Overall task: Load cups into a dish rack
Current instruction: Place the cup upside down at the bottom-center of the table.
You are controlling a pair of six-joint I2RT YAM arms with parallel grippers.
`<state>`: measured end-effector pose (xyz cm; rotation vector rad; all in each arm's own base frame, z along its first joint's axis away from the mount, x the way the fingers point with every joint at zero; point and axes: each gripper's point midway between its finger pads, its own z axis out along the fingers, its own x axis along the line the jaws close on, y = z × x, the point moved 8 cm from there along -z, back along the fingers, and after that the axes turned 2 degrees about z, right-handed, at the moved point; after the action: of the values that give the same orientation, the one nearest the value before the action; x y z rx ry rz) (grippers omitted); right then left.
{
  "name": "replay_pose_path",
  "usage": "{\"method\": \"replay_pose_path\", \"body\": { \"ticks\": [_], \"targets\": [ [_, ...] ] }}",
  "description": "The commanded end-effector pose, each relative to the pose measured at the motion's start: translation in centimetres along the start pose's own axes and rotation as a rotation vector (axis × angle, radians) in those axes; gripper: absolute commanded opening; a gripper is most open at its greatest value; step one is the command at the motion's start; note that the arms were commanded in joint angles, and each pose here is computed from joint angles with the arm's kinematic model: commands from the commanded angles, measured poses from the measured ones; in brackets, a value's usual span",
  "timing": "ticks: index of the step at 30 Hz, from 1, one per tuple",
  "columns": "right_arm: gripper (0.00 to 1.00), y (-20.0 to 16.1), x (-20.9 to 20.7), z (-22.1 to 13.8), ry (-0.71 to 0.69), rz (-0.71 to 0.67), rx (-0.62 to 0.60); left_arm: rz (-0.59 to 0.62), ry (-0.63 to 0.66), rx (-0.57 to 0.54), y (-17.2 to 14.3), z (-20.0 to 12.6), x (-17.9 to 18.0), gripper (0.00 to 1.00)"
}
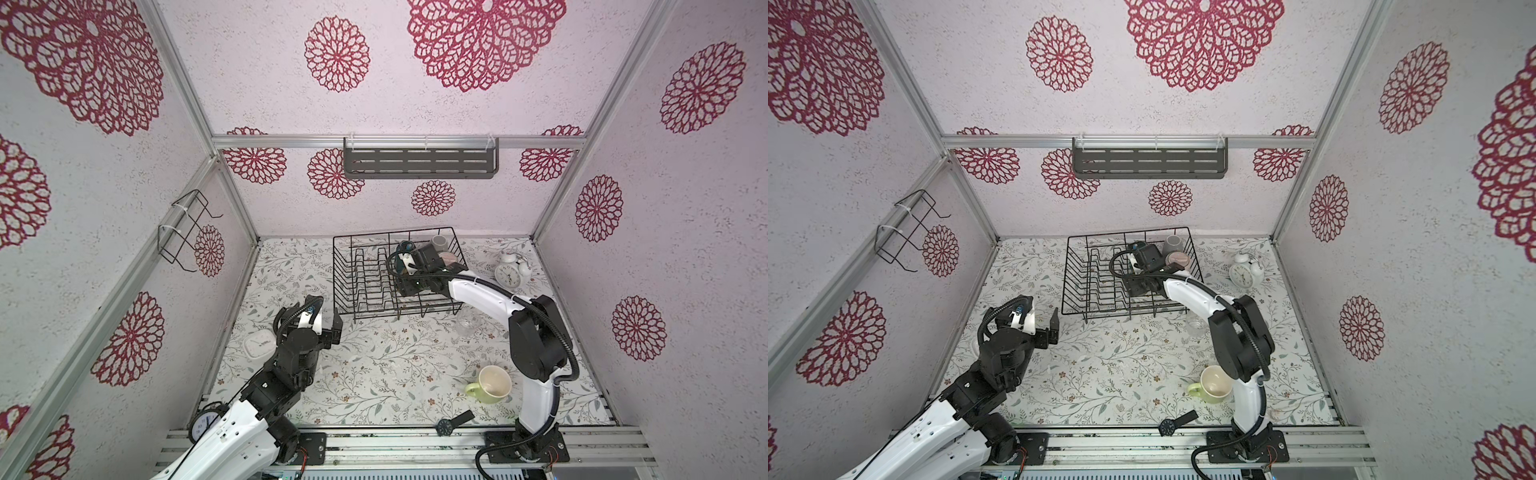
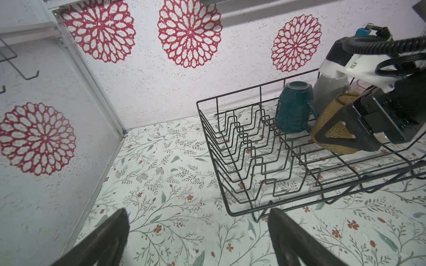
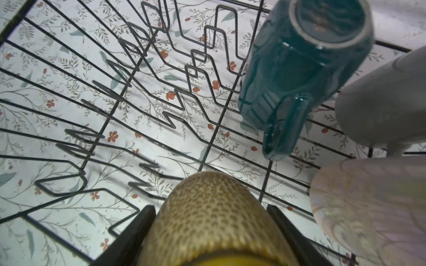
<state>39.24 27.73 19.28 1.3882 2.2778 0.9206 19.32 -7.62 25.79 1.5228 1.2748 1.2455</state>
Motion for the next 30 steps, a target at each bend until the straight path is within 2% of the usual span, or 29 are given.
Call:
{"method": "replay_pose_path", "body": {
  "ticks": [1, 12, 18, 30],
  "targets": [
    [0.71, 0.8, -1.0, -0.2, -0.120, -0.010, -0.027, -0.033, 0.031, 0.010, -0.5, -0.3, 0.7, 0.97],
    [0.75, 0.1, -1.5, 2.9, -0.166, 0.108, 0.003, -0.030, 0.045, 0.042, -1.5, 0.3, 0.4, 0.97],
    [0.75, 0.7, -2.6, 4.2, -0.185, 0.162, -0.023, -0.030, 0.044, 0.047, -1.5, 0.4, 0.4, 0.97],
    [0.77, 0.5, -3.2, 5.8, -0.205, 0.159, -0.017, -0.022, 0.049, 0.062, -1.4, 0.4, 0.4, 0.97]
  ]
}}
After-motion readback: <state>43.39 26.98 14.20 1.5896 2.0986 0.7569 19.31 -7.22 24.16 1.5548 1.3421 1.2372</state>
